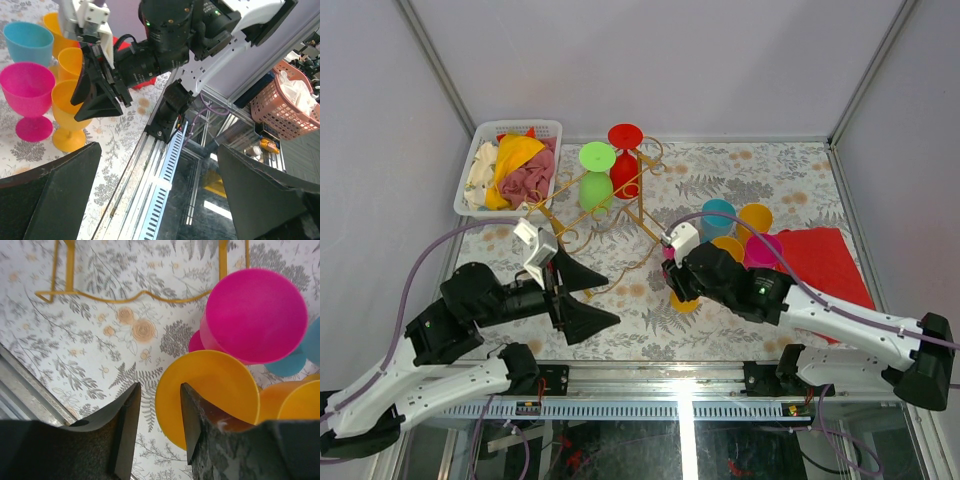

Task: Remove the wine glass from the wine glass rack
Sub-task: Place the wine glass at the center of the board, then pick up the wine glass from the wine rack.

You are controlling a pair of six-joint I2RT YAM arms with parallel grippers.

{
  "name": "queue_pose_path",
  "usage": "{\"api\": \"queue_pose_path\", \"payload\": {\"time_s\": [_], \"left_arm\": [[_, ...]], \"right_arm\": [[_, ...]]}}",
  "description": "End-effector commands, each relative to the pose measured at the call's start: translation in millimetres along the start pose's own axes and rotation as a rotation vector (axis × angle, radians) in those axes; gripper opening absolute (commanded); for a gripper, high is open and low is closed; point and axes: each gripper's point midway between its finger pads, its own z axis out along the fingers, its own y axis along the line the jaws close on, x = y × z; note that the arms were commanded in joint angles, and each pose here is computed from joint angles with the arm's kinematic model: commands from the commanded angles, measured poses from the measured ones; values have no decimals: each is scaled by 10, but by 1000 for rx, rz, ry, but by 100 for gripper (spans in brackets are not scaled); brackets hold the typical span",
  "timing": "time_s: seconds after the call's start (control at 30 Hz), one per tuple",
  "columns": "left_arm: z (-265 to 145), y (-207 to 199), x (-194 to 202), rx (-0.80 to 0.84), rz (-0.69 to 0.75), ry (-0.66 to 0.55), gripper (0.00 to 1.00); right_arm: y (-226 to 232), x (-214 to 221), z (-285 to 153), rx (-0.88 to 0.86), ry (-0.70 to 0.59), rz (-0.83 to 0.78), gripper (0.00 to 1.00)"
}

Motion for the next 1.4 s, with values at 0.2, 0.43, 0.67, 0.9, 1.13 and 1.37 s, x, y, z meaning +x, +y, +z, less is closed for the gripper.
{"api": "queue_pose_path", "payload": {"time_s": [0.2,0.43,0.67,0.9,1.13,1.37], "left_arm": [[184,290,-526,-236,34,-29,100],[342,366,-1178,-359,167,-53,100],[557,790,-1445,-471,197,13,100],[229,1661,-1762,-588,81,-53,100],[-87,2296,-1944,-630,-67,-117,100],[-113,2490,-1971,-462,-161,-142,100]], "right_arm": [[-187,-624,-397,41,-345,122,50],[-384,-696,-577,111,-466,190,62],[-404,-711,-640,115,-465,198,79],[-396,-705,-625,113,-464,182,83],[-394,-716,-641,109,-471,156,86],[-327,-764,-700,65,-480,123,94]]}}
